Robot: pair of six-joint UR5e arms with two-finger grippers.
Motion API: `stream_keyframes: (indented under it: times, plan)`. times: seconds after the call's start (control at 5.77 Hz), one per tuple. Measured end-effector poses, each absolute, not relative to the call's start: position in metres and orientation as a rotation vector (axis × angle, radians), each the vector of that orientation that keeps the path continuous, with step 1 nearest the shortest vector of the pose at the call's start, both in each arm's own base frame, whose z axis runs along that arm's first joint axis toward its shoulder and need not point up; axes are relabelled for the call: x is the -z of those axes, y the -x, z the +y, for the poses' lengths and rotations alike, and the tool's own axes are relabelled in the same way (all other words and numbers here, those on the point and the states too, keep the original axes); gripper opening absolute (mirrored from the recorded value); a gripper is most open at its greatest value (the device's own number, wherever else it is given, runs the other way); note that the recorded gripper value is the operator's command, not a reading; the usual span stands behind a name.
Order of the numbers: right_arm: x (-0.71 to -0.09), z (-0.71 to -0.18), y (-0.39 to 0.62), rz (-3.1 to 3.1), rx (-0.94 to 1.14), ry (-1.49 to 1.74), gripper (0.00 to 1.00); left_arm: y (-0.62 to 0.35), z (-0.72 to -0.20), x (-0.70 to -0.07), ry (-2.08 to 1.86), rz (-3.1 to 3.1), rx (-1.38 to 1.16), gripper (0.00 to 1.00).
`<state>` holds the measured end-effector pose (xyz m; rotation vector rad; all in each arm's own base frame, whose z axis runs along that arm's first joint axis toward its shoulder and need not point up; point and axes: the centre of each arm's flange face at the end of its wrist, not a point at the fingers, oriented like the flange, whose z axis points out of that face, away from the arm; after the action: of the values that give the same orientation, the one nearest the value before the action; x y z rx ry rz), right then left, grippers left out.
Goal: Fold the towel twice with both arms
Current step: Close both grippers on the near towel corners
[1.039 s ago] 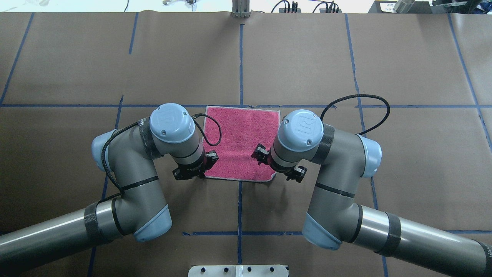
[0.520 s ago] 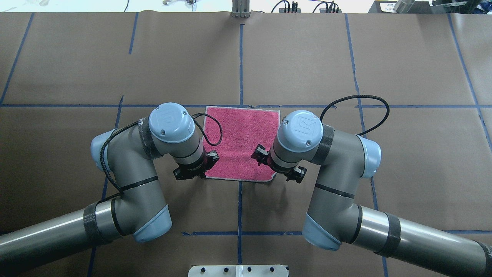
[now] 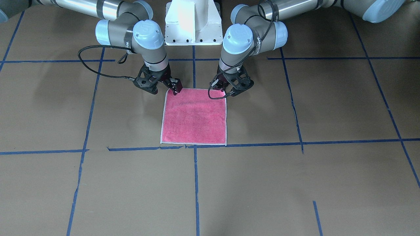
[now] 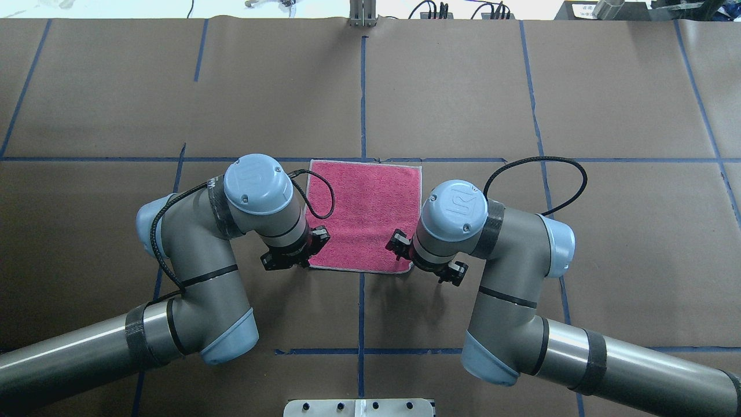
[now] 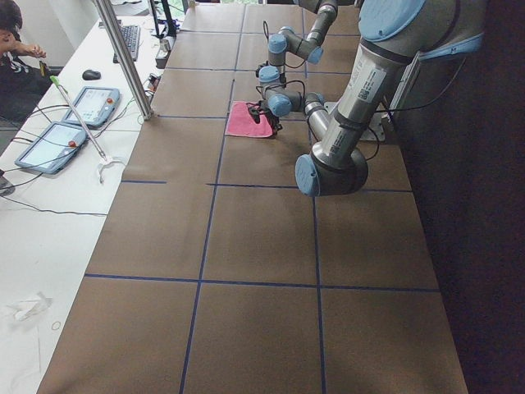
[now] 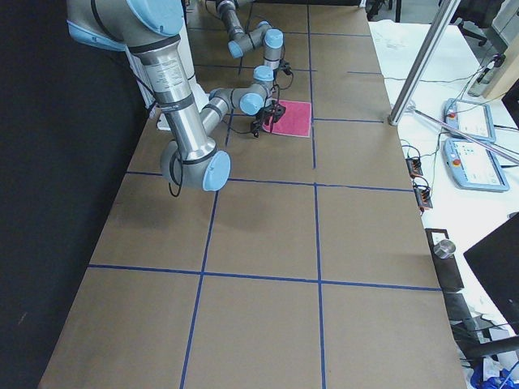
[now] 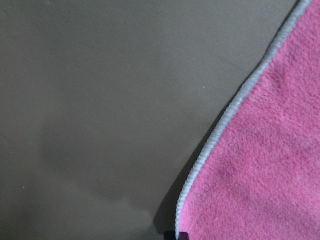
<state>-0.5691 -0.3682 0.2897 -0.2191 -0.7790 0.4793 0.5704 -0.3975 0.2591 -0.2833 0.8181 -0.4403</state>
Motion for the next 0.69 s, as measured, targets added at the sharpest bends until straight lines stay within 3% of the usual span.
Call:
stream_keyframes:
  times: [0.69]
  plan:
    - [-0.2785, -0.3637, 0.5644, -0.799, -0.475, 0.223, 0.47, -0.5699, -0.3983, -0.2583, 0.283, 0.819, 0.441, 0.01]
